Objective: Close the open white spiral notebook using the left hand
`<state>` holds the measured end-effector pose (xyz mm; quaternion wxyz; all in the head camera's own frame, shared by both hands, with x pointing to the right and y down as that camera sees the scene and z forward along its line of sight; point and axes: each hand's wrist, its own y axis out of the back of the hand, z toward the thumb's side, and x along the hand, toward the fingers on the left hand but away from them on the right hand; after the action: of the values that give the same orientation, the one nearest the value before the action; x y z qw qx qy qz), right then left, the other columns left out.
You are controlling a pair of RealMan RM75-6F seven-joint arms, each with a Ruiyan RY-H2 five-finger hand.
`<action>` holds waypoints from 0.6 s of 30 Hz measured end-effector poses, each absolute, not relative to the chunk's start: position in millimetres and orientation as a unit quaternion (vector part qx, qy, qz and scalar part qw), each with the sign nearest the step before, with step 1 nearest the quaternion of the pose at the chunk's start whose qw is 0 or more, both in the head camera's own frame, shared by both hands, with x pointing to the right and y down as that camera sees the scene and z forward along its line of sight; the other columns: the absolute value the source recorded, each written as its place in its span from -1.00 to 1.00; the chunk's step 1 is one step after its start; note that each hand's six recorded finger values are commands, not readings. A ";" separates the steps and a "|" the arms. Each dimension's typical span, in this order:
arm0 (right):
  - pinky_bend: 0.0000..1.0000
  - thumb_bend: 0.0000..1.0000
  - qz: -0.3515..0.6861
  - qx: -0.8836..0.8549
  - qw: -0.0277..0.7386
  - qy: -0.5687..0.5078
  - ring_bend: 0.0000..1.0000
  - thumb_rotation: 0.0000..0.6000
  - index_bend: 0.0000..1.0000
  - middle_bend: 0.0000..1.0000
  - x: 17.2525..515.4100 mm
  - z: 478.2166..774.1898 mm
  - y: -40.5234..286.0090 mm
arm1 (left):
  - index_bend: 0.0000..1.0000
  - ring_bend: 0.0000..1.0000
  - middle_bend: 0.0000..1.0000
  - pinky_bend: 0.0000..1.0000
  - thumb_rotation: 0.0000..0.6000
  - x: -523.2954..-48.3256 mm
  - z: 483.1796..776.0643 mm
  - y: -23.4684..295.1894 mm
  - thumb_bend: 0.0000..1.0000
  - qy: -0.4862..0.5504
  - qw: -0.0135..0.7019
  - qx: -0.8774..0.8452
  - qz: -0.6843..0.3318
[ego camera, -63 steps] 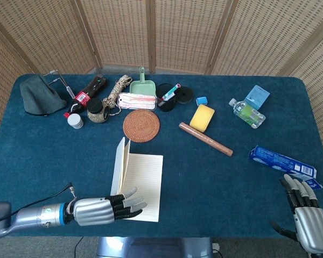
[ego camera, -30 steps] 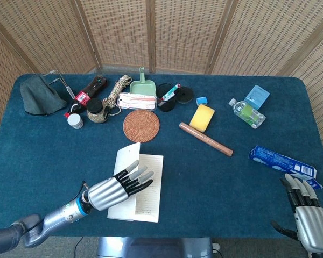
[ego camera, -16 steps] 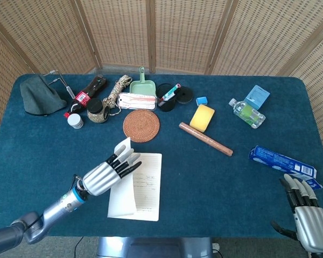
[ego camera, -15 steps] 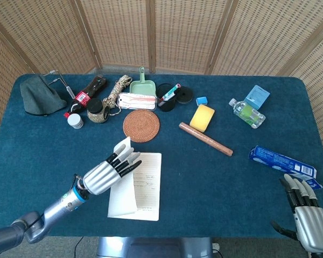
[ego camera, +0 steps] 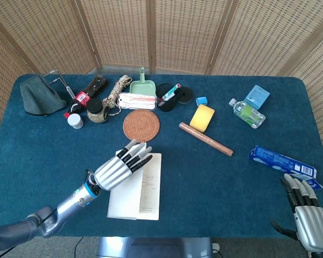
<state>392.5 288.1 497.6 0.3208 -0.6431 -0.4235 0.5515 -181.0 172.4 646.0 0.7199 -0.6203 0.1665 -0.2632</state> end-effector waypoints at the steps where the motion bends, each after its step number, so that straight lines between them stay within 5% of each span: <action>1: -1.00 -1.00 0.551 -0.643 0.321 -0.424 -1.00 1.00 -1.00 -1.00 392.7 497.2 288.1 | -1.00 -1.00 -1.00 -0.77 1.00 -179.5 647.3 176.0 -0.52 0.162 0.720 -0.622 -0.261; 18: -1.00 -1.00 0.549 -0.644 0.319 -0.426 -1.00 1.00 -1.00 -1.00 393.4 496.2 287.4 | -1.00 -1.00 -1.00 -0.80 1.00 -190.0 660.3 185.2 -0.52 0.167 0.696 -0.637 -0.288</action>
<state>393.4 287.4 496.2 0.3189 -0.6443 -0.4259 0.5494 -190.0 185.2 660.3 0.6955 -0.6367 0.1669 -0.2881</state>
